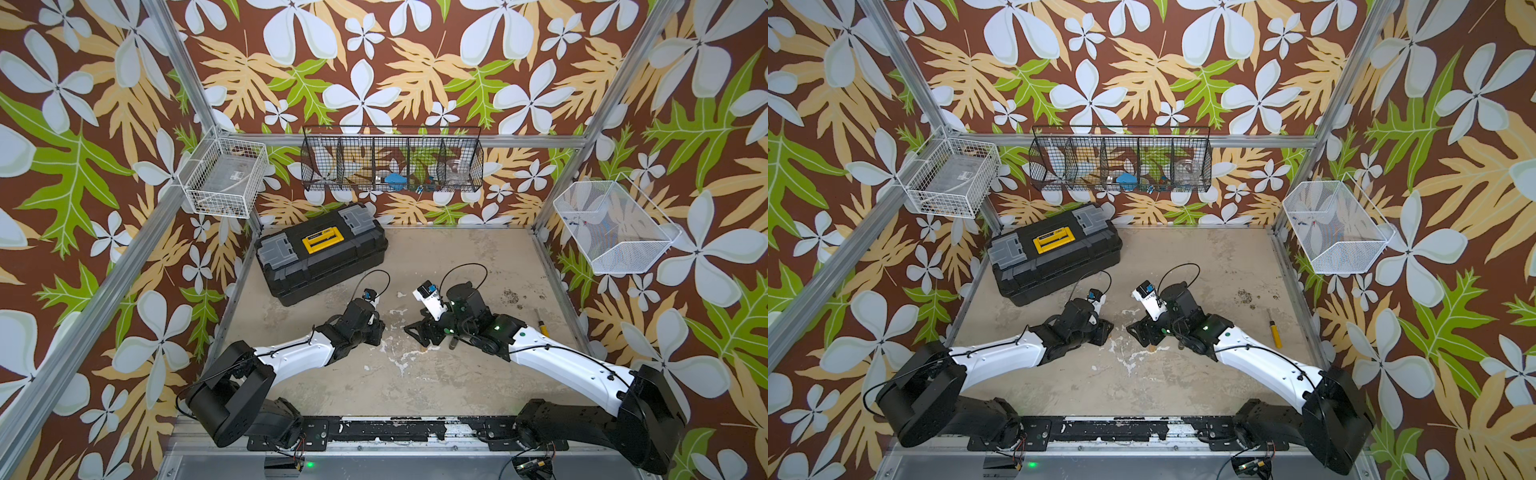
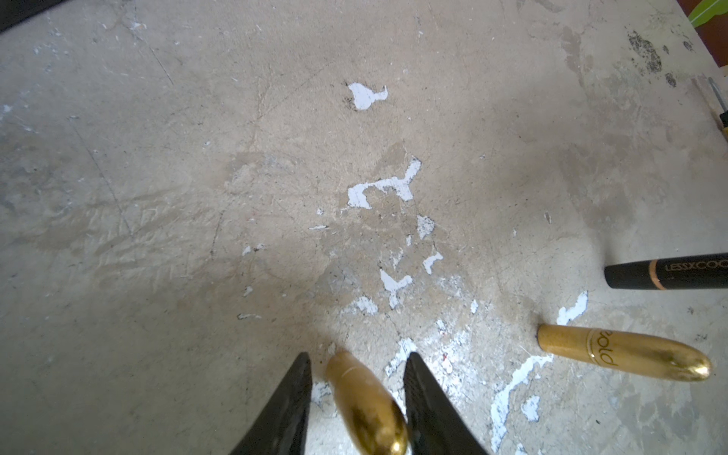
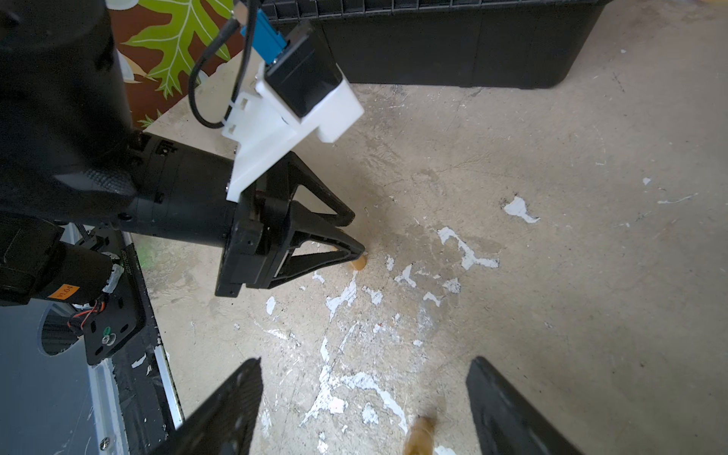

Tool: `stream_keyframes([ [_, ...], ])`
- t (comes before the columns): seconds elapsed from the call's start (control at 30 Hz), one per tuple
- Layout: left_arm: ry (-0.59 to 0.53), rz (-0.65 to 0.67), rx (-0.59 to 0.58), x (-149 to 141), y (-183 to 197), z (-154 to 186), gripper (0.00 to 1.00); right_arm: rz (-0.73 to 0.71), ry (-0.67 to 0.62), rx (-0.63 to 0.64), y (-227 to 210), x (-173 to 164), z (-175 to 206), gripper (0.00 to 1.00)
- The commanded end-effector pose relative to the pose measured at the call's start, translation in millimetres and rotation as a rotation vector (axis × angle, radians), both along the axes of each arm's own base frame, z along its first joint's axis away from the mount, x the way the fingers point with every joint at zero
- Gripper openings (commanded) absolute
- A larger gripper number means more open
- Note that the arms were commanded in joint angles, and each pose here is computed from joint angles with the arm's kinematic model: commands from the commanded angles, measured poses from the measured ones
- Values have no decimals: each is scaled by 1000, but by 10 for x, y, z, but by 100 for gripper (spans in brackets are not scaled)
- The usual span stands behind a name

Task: Open the lipstick cap
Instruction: Pick up the lipstick at the center of the board.

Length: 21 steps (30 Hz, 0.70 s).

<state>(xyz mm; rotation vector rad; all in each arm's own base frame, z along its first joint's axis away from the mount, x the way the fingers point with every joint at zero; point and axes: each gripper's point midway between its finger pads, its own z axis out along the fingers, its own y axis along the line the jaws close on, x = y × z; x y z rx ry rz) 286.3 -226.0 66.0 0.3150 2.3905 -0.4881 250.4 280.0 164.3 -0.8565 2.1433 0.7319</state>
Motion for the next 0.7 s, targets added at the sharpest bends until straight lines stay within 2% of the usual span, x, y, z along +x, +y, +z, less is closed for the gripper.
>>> stream_keyframes([
  [0.0, -14, -2, 17, 13, 8, 13, 41, -15, -1, 3, 3, 29, 24, 83],
  [0.23, -24, -3, 22, 12, 8, 30, 38, -27, -12, 2, -19, 39, 52, 84],
  [0.33, -18, -9, 25, 2, -8, 13, 32, -30, -11, -1, -27, 41, 47, 84],
  [0.67, -12, -23, 40, -12, -51, -17, 32, -35, -13, 0, -34, 41, 36, 84],
])
